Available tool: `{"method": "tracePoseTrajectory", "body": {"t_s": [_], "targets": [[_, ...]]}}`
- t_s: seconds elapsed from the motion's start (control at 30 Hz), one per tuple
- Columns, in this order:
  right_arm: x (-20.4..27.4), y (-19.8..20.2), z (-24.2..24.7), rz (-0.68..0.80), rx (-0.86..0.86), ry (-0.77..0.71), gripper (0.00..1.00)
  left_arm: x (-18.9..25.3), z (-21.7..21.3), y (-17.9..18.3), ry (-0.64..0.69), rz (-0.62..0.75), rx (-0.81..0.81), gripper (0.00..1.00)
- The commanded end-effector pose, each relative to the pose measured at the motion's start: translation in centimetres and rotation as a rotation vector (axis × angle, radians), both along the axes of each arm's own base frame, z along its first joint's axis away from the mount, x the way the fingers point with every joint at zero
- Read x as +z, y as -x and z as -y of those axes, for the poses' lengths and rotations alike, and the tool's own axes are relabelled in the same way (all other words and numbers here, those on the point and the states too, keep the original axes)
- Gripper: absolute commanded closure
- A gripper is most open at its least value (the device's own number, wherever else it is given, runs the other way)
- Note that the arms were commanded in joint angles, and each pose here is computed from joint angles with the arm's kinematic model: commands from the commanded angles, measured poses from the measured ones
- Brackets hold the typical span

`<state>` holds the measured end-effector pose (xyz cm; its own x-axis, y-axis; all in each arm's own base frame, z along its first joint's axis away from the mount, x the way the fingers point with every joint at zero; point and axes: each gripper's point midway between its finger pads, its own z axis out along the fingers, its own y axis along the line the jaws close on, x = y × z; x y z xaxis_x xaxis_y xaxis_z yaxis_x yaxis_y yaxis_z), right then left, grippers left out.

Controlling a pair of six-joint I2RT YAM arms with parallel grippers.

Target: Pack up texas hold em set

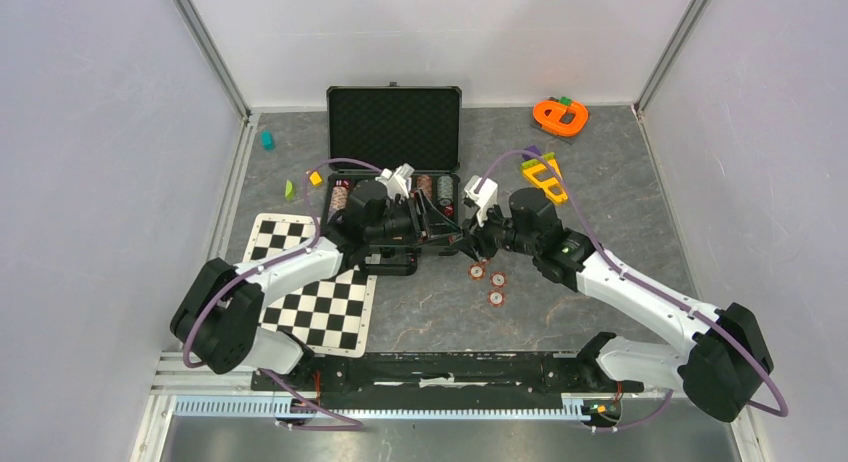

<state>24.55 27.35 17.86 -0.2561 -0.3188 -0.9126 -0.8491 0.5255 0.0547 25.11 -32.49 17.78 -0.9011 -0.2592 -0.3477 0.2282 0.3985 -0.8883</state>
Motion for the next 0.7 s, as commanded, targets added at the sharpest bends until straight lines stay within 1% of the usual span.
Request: {"method": "tracePoseTrajectory", "body": {"t_s": [0.0, 0.03, 0.1, 0.23, 0.27, 0.33, 0.5, 0.53, 0.6, 0.67], "targets": [[1.8, 0.6, -0.8, 0.06, 0.051, -0.049, 0.62, 1.7, 1.2, -0.2, 0.059, 0.012, -0.02, 0.46], [1.7, 0.7, -0.9, 0.059, 0.057, -0.049, 0.62, 1.7, 1.2, -0.2, 0.06, 0.015, -0.02, 0.49], [1.8, 0.9, -1.1, 0.061, 0.062, -0.046, 0.62, 1.5, 1.3, -0.3, 0.059, 0.018, -0.017, 0.6], [1.4, 1.1, -1.3, 0.053, 0.073, -0.042, 0.61, 1.7, 1.4, -0.4, 0.06, 0.044, -0.024, 0.93], [1.1, 1.3, -1.4, 0.045, 0.075, -0.04, 0.6, 1.7, 1.3, -0.4, 0.056, 0.051, -0.022, 0.98], [1.2, 1.0, -1.7, 0.052, 0.068, -0.059, 0.52, 1.6, 0.9, -0.5, 0.046, 0.068, -0.004, 0.98], [0.9, 0.9, -1.7, 0.05, 0.053, -0.076, 0.37, 1.4, -0.3, -0.7, 0.001, 0.109, 0.053, 0.98], [1.0, 0.8, -1.6, 0.056, 0.044, -0.083, 0.33, 1.3, -0.6, -0.7, -0.01, 0.117, 0.063, 0.98], [1.1, 0.7, -1.4, 0.07, 0.031, -0.09, 0.18, 1.3, -1.1, -0.7, -0.028, 0.137, 0.08, 0.98], [1.0, 0.8, -1.2, 0.057, 0.011, -0.107, 0.11, 1.2, -1.7, -0.8, -0.047, 0.151, 0.105, 0.98]]}}
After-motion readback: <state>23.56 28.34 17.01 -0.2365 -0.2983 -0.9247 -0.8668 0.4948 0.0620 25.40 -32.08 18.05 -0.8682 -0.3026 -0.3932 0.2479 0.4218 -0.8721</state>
